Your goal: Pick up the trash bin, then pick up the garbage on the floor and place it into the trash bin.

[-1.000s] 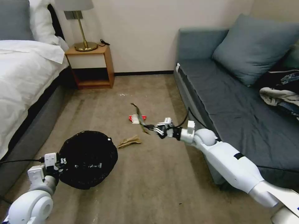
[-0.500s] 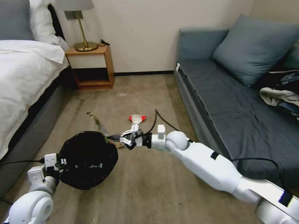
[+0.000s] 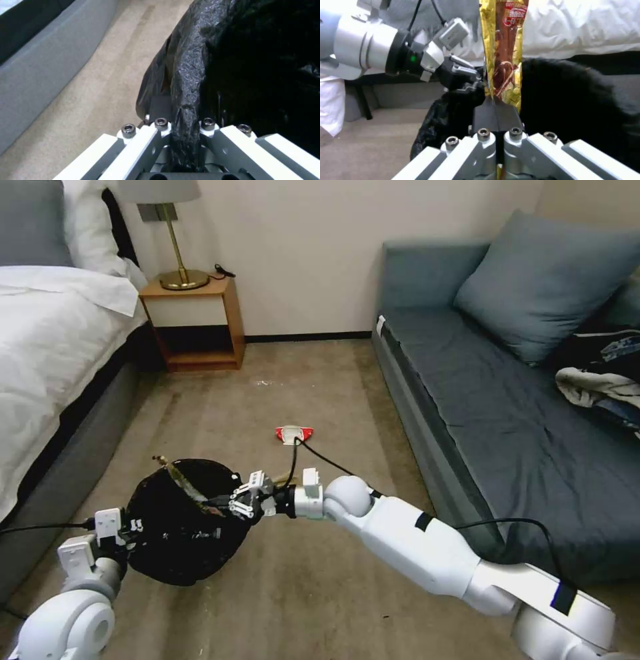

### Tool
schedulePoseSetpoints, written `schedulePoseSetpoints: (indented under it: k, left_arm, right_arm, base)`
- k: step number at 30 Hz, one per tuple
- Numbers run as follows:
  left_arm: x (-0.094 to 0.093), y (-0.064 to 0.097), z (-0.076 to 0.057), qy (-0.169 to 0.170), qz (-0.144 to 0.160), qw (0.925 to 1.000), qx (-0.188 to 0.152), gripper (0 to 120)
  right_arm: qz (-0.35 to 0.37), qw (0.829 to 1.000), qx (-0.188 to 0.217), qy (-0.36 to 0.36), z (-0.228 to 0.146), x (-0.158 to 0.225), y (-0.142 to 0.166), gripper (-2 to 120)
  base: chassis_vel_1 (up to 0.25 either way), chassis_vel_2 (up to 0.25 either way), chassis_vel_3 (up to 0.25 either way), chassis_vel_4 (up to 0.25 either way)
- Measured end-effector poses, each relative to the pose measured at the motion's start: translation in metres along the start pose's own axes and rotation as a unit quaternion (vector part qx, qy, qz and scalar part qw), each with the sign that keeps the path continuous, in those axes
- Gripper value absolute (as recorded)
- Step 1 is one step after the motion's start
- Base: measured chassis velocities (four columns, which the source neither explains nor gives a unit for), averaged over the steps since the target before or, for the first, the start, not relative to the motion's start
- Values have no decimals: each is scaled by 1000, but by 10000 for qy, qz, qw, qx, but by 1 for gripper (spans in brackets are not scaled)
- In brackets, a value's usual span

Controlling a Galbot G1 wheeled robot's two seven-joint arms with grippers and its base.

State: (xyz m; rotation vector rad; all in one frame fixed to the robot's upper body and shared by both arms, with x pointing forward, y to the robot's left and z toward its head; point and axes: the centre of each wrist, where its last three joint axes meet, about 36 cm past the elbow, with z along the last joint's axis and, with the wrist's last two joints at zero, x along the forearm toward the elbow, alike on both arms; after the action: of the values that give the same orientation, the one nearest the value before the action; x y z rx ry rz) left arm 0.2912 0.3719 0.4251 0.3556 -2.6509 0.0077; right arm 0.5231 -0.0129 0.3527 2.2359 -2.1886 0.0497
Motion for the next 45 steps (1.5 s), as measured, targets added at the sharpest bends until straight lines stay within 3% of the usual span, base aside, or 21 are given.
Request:
schedulePoseSetpoints:
  k: [9,20,24,28,30,33,34,37,40,42,43,45]
  left_arm:
    - [1,-1,-1,-6,13,10000,-2,3]
    - [2,0,0,11,8,10000,-23,3]
    - [2,0,0,13,11,10000,-31,3]
    - [2,2,-1,10,7,10000,-50,3]
    - [2,2,-1,10,6,10000,-50,3]
    - [5,3,-2,4,-2,10000,-37,3]
    - [5,3,-2,4,-2,10000,-37,3]
    - [6,3,-1,5,-8,10000,-34,3]
    - [6,3,-1,-3,-6,10000,-34,3]
    - [7,4,-2,-20,7,10000,-61,3]
    - [7,4,-2,-20,7,10000,-61,3]
    - [7,4,-4,-41,24,10000,-70,3]
  right_arm:
    - [130,9999,-15,33,15,-35,8,1]
    - [203,9996,53,193,25,-28,16,39]
    - [283,9994,96,168,22,-14,13,51]
    - [642,9974,309,-84,9,33,-2,71]
    - [676,9971,322,-99,8,36,-2,71]
    - [1757,9819,519,-483,-6,79,-6,90]
    - [1757,9819,519,-483,-6,79,-6,90]
    - [2846,9525,528,-949,-21,98,10,99]
    - [3138,9419,508,-1086,-24,101,18,99]
    - [3897,9103,577,-1271,-26,104,41,100]
    - [3897,9103,577,-1271,-26,104,41,100]
    - [4695,8694,832,-1297,-19,108,81,100]
  base:
    - [0,0,0,0]
    - [0,0,0,0]
    - [0,0,0,0]
    - [0,0,0,0]
    - [0,0,0,0]
    - [0,0,0,0]
    - [0,0,0,0]
    - [0,0,0,0]
    - [0,0,0,0]
    - [0,0,0,0]
    - [0,0,0,0]
    - [0,0,0,0]
